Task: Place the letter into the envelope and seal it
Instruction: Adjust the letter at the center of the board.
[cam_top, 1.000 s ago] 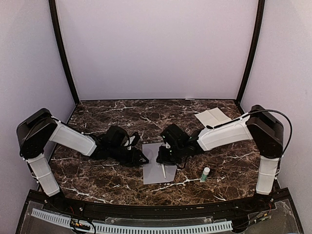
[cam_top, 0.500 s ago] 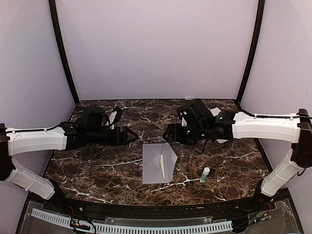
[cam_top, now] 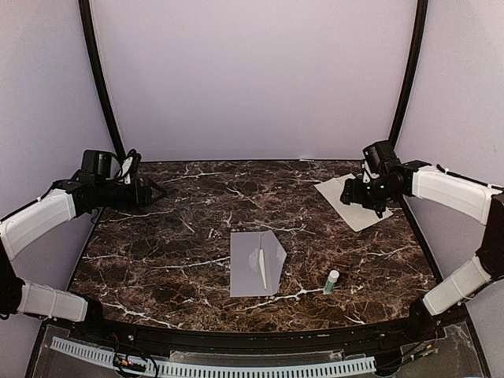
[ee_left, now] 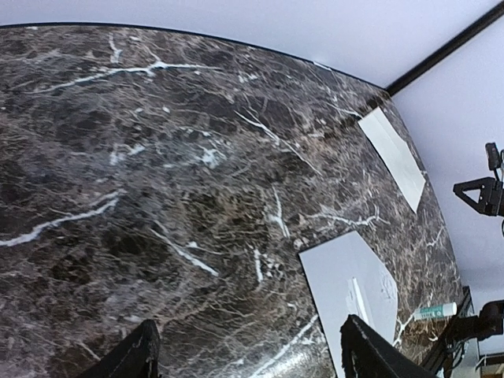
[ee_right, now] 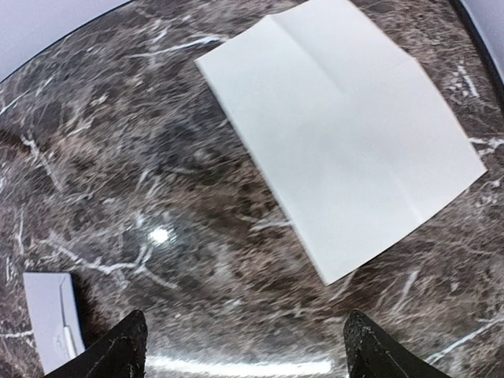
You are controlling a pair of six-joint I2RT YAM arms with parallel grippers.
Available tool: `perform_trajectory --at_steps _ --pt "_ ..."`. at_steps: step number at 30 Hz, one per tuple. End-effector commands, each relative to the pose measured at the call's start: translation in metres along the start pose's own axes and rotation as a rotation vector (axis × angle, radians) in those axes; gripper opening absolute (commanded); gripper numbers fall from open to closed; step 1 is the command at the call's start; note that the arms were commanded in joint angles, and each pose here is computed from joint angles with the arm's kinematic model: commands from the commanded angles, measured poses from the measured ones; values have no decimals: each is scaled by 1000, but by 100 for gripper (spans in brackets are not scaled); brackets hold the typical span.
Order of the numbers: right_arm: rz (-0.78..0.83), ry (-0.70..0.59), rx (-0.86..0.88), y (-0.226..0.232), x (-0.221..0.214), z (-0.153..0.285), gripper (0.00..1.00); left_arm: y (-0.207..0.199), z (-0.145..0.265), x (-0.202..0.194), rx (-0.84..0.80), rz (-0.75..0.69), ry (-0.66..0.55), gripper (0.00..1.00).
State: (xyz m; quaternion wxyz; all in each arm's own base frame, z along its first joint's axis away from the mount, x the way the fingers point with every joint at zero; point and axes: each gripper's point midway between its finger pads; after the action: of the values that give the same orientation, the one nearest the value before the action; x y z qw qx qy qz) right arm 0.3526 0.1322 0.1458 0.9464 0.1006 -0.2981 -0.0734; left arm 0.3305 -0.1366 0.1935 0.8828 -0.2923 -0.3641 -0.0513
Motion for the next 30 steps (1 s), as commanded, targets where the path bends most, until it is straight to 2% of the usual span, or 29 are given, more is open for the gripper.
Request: perform_trajectory --at_steps 1,6,12,18,30 --pt "24 14 4 -37 24 -24 82 25 11 14 5 -30 -69 78" --pt "-3 37 -68 -76 45 -54 81 50 18 23 130 -68 -125 78" --pt "3 111 -63 -83 41 -85 75 71 21 18 245 -94 -108 78" --pt "19 161 -53 -80 12 -96 76 76 16 16 259 -90 -83 77" --pt "60 222 32 -58 -14 -115 75 74 14 12 238 -80 -70 77"
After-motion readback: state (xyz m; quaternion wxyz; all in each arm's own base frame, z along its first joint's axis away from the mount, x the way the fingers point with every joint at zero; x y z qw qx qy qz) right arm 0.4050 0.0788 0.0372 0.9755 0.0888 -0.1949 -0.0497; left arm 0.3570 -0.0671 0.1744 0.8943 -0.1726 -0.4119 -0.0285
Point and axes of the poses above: each gripper's point midway between its finger pads, its own z axis back along the fingers, its own y axis along the line the jaws close on, x = y × z, and after that the axes turned 2 degrees about -z, right-handed
